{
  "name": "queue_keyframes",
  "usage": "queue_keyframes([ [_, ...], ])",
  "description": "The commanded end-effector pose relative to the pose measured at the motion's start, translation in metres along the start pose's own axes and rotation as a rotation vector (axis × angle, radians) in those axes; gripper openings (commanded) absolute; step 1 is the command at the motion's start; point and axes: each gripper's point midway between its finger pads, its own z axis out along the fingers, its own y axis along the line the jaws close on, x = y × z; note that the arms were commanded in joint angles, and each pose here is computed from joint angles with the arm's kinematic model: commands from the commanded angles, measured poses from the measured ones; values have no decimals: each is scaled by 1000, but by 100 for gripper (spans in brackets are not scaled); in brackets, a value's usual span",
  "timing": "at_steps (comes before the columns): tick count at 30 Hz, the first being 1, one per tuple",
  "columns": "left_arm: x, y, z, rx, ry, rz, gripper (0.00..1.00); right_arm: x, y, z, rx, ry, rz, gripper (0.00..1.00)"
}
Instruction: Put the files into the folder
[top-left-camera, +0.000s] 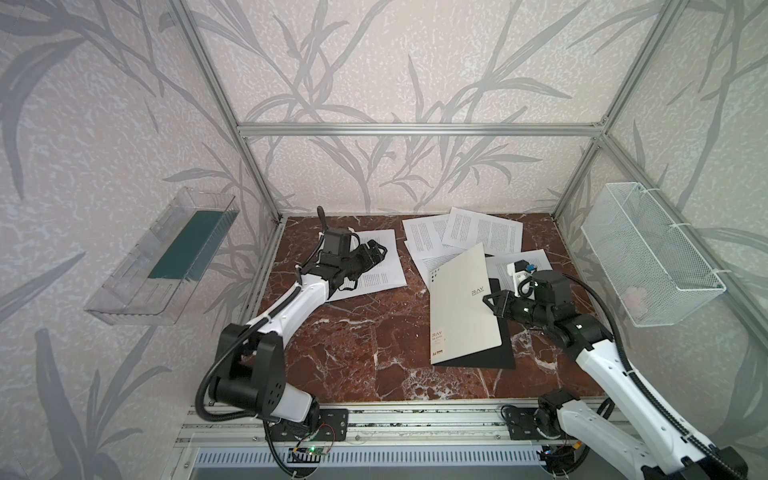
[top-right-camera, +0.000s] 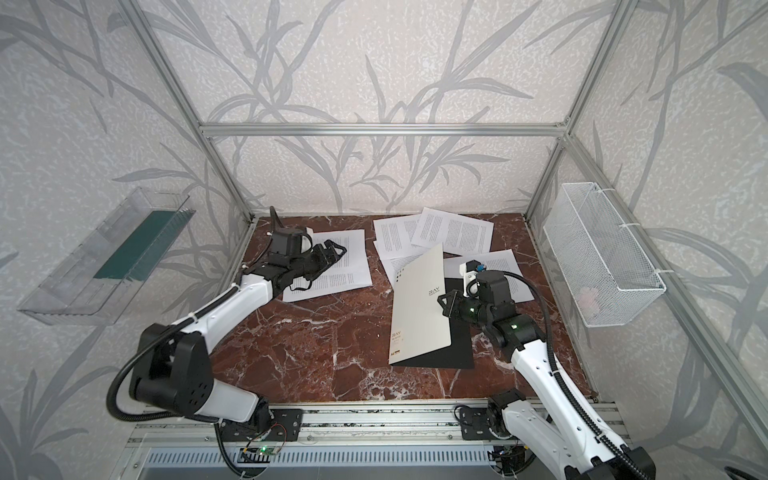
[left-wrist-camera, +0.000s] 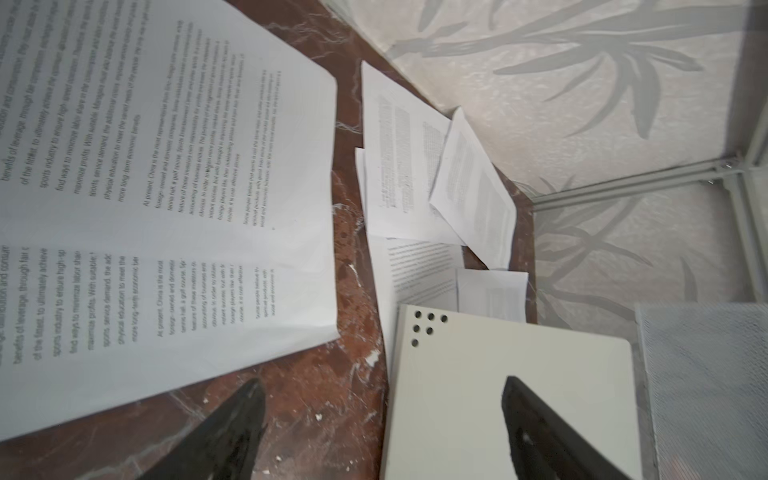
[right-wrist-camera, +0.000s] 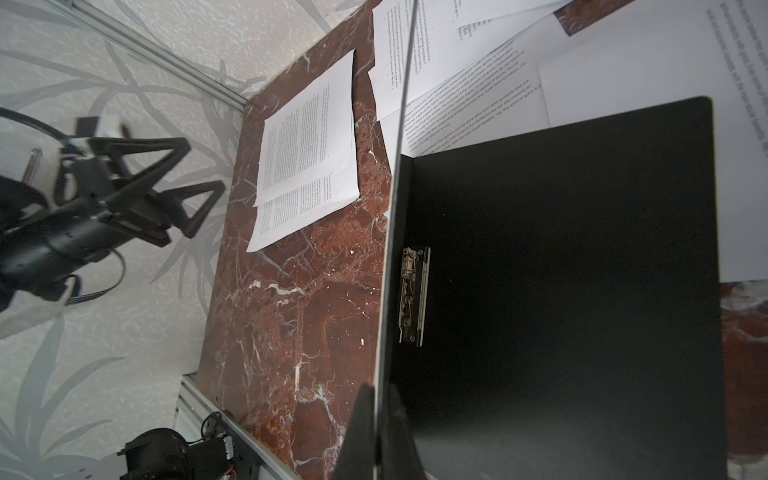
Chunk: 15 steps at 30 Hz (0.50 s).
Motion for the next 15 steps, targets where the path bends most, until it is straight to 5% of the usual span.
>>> queue_keyframes([
  [1, 25, 4, -31, -72, 28, 86, 90, -16, 10, -12, 67, -43, -112, 0],
  [8, 34, -1, -92, -59, -63, 167, 91, -10, 26, -7, 166, -6, -222, 0],
  [15, 52, 5, -111, -65, -21, 214, 93, 3, 30, 7, 193, 30, -241, 0],
])
